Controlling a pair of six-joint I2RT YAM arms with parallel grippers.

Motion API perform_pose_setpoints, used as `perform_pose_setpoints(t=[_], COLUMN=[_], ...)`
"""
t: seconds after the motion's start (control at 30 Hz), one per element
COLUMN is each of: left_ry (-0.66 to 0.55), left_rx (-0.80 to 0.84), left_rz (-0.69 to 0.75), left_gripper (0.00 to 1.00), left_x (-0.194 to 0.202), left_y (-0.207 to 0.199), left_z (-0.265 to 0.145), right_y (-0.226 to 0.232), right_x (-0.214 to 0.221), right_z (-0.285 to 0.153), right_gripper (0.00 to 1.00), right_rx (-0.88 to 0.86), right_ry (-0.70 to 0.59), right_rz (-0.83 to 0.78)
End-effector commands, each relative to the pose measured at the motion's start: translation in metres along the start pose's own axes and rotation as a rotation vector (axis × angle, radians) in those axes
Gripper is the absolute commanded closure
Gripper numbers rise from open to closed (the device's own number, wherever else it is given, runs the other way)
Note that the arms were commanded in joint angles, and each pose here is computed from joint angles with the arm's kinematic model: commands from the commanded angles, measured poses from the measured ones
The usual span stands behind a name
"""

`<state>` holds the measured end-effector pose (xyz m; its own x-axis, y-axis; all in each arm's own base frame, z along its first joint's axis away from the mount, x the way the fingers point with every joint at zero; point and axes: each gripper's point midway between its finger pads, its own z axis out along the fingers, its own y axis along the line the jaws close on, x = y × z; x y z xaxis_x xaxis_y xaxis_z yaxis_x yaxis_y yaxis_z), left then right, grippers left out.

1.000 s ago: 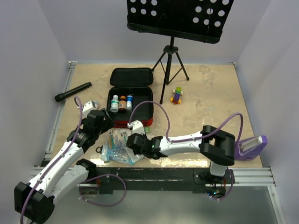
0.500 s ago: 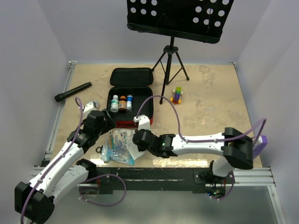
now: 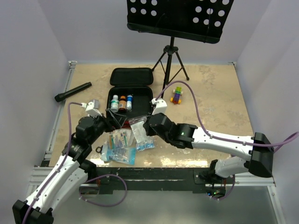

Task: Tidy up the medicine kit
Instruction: Pick up the medical item at the center of the board.

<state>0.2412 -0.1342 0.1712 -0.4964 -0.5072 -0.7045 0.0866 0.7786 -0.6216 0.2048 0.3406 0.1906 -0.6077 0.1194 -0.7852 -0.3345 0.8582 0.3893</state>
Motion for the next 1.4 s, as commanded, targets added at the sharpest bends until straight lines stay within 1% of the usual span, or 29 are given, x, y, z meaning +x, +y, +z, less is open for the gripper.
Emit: perform_pose_setpoints(t=[0.0,0.1,0.17,0.3,0.37,0.43,0.53,0.63,0.73,0.77,0.8,0.83,0.87,0.93,0.97,1.03,1.1,1.23,1.37], left_ry=[-0.041,-0.035,-0.017,0.032,0.032,0.029,0.039,0.045,0.043,0.045,0.045,0.050,0.048,0.048,0.044,0.033,0.023,0.030,0.047], left_rx=[0.415,0.513,0.532,0.565,0.597,0.624,0.624,0.627,0.641,0.643,0.643,0.642,0.646,0.660,0.669,0.692,0.724,0.821,0.890], left_rz=[0.069,0.086,0.088,0.092,0.093,0.096,0.100,0.103,0.111,0.112,0.110,0.107,0.107,0.103,0.101,0.094,0.079,0.046,0.031], left_gripper=[0.07,0.05,0.05,0.11,0.17,0.27,0.46,0.62,0.83,0.91,0.99,1.00,1.00,1.00,1.00,1.00,1.00,1.00,1.00], left_x=[-0.013,-0.008,-0.004,0.006,0.007,0.009,0.012,0.014,0.014,0.014,0.013,0.014,0.013,0.012,0.010,0.007,0.004,0.001,-0.001], left_y=[-0.076,-0.088,-0.090,-0.093,-0.096,-0.098,-0.097,-0.096,-0.098,-0.098,-0.099,-0.099,-0.100,-0.103,-0.105,-0.110,-0.116,-0.131,-0.143], left_z=[-0.017,-0.023,-0.021,-0.017,-0.019,-0.022,-0.021,-0.020,-0.021,-0.021,-0.021,-0.020,-0.021,-0.023,-0.024,-0.028,-0.033,-0.045,-0.055], right_y=[0.022,0.028,0.035,0.042,0.043,0.043,0.043,0.042,0.044,0.045,0.045,0.047,0.047,0.047,0.045,0.040,0.037,0.043,0.048], right_x=[-0.019,-0.025,-0.030,-0.035,-0.035,-0.035,-0.038,-0.039,-0.041,-0.043,-0.044,-0.047,-0.049,-0.054,-0.058,-0.062,-0.061,-0.058,-0.058], right_z=[-0.007,-0.008,-0.011,-0.013,-0.013,-0.013,-0.014,-0.014,-0.015,-0.017,-0.018,-0.021,-0.024,-0.031,-0.035,-0.038,-0.040,-0.042,-0.041], right_gripper=[1.00,1.00,1.00,1.00,1.00,1.00,1.00,1.00,1.00,0.98,0.90,0.79,0.63,0.38,0.29,0.25,0.24,0.26,0.30], right_rx=[-0.058,-0.077,-0.106,-0.134,-0.135,-0.134,-0.135,-0.127,-0.135,-0.141,-0.149,-0.162,-0.172,-0.185,-0.188,-0.197,-0.231,-0.315,-0.348], right_ry=[-0.013,-0.024,-0.032,-0.035,-0.034,-0.035,-0.044,-0.046,-0.049,-0.052,-0.056,-0.065,-0.073,-0.091,-0.102,-0.113,-0.112,-0.116,-0.133], right_rz=[0.036,0.046,0.054,0.060,0.059,0.057,0.058,0.049,0.045,0.046,0.046,0.052,0.053,0.066,0.074,0.084,0.084,0.069,0.048])
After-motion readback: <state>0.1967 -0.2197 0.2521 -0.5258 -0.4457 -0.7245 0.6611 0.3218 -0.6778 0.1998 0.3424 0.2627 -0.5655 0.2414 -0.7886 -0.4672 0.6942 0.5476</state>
